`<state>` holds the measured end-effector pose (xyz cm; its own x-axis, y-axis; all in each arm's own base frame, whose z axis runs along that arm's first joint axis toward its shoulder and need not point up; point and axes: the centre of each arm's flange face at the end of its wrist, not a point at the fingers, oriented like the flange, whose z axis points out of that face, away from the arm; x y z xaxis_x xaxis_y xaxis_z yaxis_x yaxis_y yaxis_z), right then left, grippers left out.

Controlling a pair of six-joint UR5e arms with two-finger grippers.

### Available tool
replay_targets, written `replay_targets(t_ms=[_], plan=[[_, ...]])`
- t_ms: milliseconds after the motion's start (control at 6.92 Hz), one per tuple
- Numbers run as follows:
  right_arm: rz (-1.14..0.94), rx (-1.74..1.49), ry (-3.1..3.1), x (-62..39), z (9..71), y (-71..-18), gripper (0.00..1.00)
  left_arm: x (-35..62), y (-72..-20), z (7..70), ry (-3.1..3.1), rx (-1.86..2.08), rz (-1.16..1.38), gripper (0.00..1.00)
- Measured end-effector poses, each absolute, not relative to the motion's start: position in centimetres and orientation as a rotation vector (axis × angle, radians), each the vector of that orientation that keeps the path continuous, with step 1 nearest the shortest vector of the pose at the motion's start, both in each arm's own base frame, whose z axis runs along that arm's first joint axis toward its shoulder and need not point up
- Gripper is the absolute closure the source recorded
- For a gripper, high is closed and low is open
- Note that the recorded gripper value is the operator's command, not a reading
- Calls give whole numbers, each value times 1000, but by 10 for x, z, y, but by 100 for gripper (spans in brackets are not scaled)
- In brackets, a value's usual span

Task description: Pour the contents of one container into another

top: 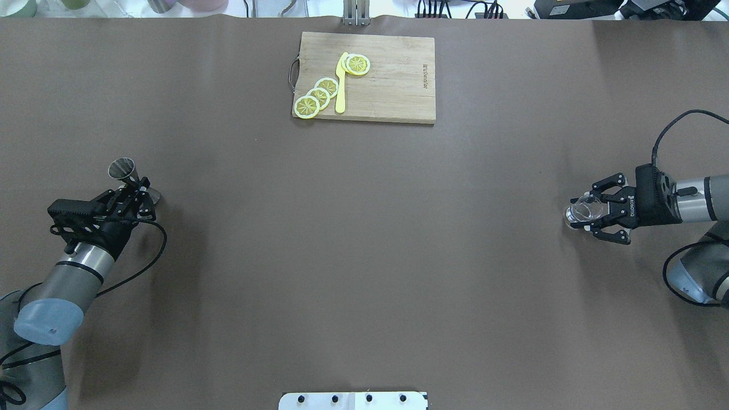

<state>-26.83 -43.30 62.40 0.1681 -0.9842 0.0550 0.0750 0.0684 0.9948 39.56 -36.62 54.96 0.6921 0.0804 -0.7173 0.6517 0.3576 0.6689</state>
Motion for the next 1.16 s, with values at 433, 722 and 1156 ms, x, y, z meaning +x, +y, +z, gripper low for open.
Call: replay_targets(t_ms=[433, 722, 1156], plan=[[-1080, 1188, -1060, -270, 620, -436, 27, 394, -366, 539, 765, 1176, -426, 99], [-1082, 1198, -1062, -273, 615, -439, 25, 393, -366, 539, 765, 1177, -427, 92], [-1081, 1202, -1062, -273, 613, -440, 0, 394, -366, 540, 762, 1176, -425, 84]])
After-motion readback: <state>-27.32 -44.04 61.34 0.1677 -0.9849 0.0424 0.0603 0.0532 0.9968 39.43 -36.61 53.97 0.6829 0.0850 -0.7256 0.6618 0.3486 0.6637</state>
